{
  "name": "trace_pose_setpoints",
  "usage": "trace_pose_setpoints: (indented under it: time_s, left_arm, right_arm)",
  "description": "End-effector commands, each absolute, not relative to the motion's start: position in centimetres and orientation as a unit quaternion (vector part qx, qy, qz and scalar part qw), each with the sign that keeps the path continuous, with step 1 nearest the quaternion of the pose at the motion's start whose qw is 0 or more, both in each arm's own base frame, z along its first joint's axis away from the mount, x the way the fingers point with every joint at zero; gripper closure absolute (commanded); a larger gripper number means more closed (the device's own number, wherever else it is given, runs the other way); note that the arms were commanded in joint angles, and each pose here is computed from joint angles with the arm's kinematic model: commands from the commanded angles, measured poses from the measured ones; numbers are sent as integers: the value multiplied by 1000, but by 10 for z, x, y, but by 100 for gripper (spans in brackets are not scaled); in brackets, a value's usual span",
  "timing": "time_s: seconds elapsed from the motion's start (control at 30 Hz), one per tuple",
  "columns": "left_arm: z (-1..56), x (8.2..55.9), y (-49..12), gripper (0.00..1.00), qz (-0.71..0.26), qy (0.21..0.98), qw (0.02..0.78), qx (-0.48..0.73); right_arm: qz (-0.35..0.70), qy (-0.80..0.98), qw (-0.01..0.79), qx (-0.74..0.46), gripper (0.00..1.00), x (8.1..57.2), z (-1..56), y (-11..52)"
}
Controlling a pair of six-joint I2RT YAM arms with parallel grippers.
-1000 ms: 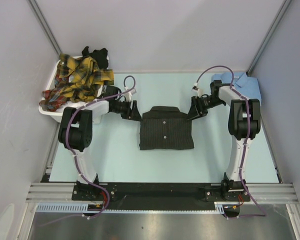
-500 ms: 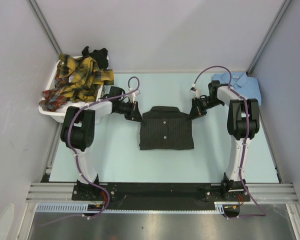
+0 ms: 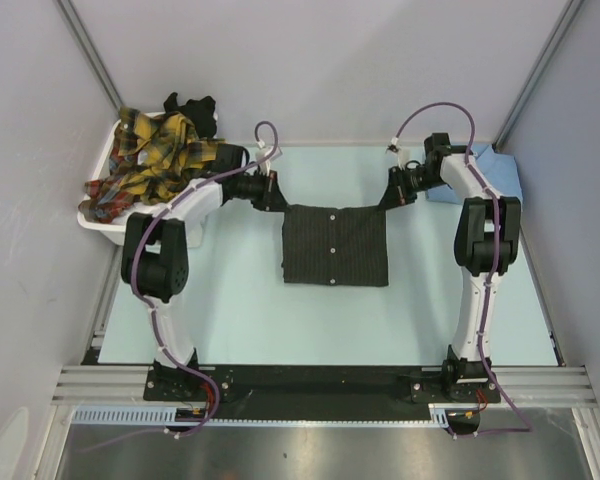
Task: Fold and stack the long sleeve shirts
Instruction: Fold the shirt
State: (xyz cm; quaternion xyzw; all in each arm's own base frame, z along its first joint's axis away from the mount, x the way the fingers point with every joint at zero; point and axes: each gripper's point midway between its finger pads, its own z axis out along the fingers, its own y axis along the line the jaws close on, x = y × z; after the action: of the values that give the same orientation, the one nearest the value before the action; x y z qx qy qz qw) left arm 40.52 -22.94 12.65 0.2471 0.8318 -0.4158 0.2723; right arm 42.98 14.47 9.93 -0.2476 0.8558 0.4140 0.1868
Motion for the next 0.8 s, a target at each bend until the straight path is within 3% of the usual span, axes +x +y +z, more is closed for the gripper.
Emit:
trace_pose_setpoints:
  time_s: [0.0,0.27,0.57,0.67,0.7,0.77]
  left_arm:
    - [113,442,-227,100,-392,837,288,251]
    - [68,471,-218,99,-381,857,273,215]
    - [50,479,-213,88,-365,875,260,185]
    - [61,484,-209,77,-358,872,273,193]
    - [70,486,-209,73,-359,868,280,198]
    - [106,490,-211,67,-358,844,321,237]
  right_arm:
    - [410,850,221,-247,100,470,98,145]
    - [412,857,228,-209,100,509,62,154]
    - [405,868,224,-180,100,516,43,154]
    - [410,865,232,-173,74,517,59,154]
    - [414,861,240,-174,57,518,68,154]
    - [418,853,265,-166,48,519,100,148]
